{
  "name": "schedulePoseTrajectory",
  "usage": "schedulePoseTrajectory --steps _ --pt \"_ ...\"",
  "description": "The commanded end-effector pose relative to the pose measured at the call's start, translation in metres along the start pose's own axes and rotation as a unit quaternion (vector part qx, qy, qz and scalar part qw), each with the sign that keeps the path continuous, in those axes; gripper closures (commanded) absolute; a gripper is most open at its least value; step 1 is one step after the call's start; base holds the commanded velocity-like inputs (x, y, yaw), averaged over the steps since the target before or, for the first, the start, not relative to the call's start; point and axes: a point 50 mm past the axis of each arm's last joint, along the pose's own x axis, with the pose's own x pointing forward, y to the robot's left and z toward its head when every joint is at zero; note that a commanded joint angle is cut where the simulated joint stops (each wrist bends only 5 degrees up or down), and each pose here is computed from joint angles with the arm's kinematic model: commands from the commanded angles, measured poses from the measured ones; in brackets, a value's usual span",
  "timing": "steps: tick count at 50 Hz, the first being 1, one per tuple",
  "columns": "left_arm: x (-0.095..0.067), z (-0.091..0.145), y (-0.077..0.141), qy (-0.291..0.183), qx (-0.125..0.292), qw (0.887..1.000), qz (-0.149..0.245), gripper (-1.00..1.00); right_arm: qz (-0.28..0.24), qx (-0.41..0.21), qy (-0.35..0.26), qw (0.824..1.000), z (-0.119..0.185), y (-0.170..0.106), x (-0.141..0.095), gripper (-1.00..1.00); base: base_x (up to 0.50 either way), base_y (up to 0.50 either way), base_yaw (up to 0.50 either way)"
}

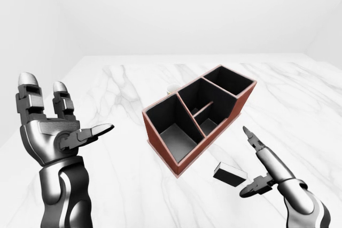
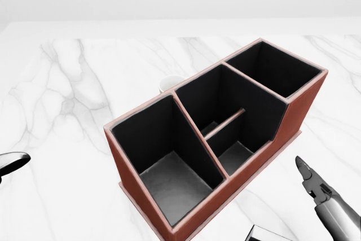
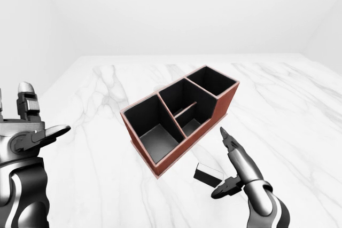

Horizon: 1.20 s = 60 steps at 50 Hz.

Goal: Pick up the book and place it in the left compartment of the caddy.

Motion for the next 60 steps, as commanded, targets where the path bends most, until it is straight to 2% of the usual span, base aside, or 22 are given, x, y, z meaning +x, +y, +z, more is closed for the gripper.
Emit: schedulePoseTrajectory --steps 1,14,32,60 --pt "0.003 -0.016 0.005 0.029 0.004 0.999 0.021 -1.00 0.014 0.004 0.010 1.000 -0.006 0.004 0.008 -1.00 0.00 0.00 0.00" --pt "0.003 -0.015 0.005 0.028 0.003 0.999 0.021 -1.00 0.020 -0.016 0.005 1.000 0.000 0.002 0.013 -1.00 0.00 0.00 0.00" --pt "0.003 -0.015 0.005 0.028 0.004 0.999 0.021 -1.00 0.033 -0.032 0.044 0.998 -0.015 0.008 0.016 -1.00 0.00 0.00 0.00" --pt "0.003 -0.016 0.005 0.029 0.003 0.999 0.021 -1.00 0.059 -0.063 0.043 0.995 -0.009 0.010 0.024 -1.00 0.00 0.00 0.00"
